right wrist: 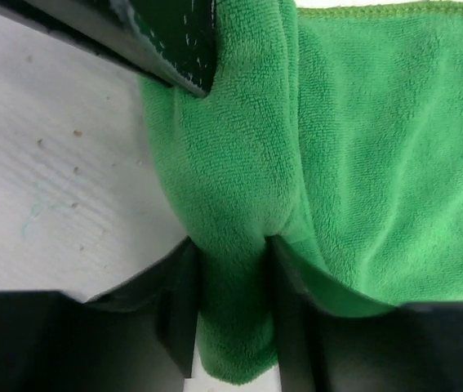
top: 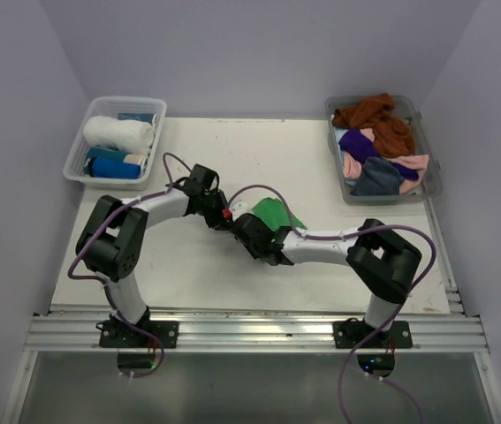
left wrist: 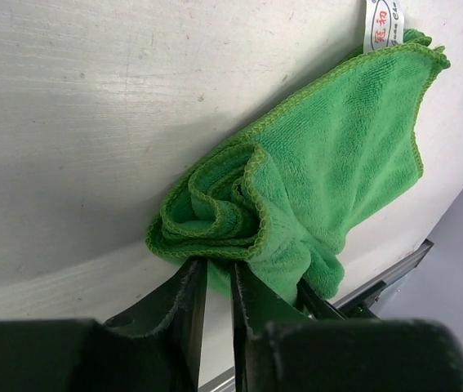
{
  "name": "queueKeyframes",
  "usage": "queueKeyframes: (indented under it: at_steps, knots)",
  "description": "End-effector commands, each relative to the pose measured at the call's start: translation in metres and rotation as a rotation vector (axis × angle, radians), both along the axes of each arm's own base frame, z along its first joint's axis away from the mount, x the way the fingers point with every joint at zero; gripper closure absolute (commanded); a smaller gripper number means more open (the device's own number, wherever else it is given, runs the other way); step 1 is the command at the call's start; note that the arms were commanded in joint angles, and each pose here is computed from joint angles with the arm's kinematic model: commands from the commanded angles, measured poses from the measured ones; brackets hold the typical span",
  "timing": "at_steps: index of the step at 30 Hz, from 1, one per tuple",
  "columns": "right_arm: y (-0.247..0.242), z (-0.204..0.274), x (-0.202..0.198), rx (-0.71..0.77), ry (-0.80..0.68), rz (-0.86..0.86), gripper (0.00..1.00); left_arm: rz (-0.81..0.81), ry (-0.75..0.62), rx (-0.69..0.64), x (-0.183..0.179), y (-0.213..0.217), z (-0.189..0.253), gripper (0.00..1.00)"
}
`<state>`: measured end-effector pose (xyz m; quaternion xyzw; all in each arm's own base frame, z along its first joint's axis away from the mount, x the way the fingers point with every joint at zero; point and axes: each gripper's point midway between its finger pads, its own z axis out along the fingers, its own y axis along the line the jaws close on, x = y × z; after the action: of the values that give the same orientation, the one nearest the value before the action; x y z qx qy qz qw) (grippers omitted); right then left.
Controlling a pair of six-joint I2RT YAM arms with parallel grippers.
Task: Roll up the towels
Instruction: Roll the towel
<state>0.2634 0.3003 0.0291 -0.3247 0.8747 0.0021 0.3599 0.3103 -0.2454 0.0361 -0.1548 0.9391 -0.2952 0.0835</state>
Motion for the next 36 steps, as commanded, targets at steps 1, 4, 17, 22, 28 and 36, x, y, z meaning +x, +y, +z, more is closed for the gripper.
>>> queueKeyframes:
  at_steps: [1,4,17,22,28,36]
  knots:
    - [-0.012,-0.021,0.003,-0.039,0.017,-0.096,0.76,0.02,-0.059,0.018,0.012,0.009,0.01,0.79]
    - [-0.003,-0.023,-0.002,0.031,0.086,-0.08,0.96,0.026,-0.073,0.001,0.013,0.01,0.018,0.74]
    - [0.017,0.019,-0.014,0.517,0.437,-0.037,1.0,0.084,-0.202,-0.106,0.025,0.045,0.065,0.48]
    - [0.018,0.023,-0.014,0.674,0.602,-0.125,1.0,-0.015,-0.19,-0.176,0.012,0.032,0.058,0.22]
    - [0.012,0.016,-0.013,0.87,0.745,-0.205,1.0,-0.06,-0.165,-0.224,-0.003,0.013,0.045,0.09]
    - [0.006,-0.002,-0.02,0.961,0.849,-0.26,1.0,-0.064,-0.138,-0.267,-0.005,-0.011,0.028,0.13]
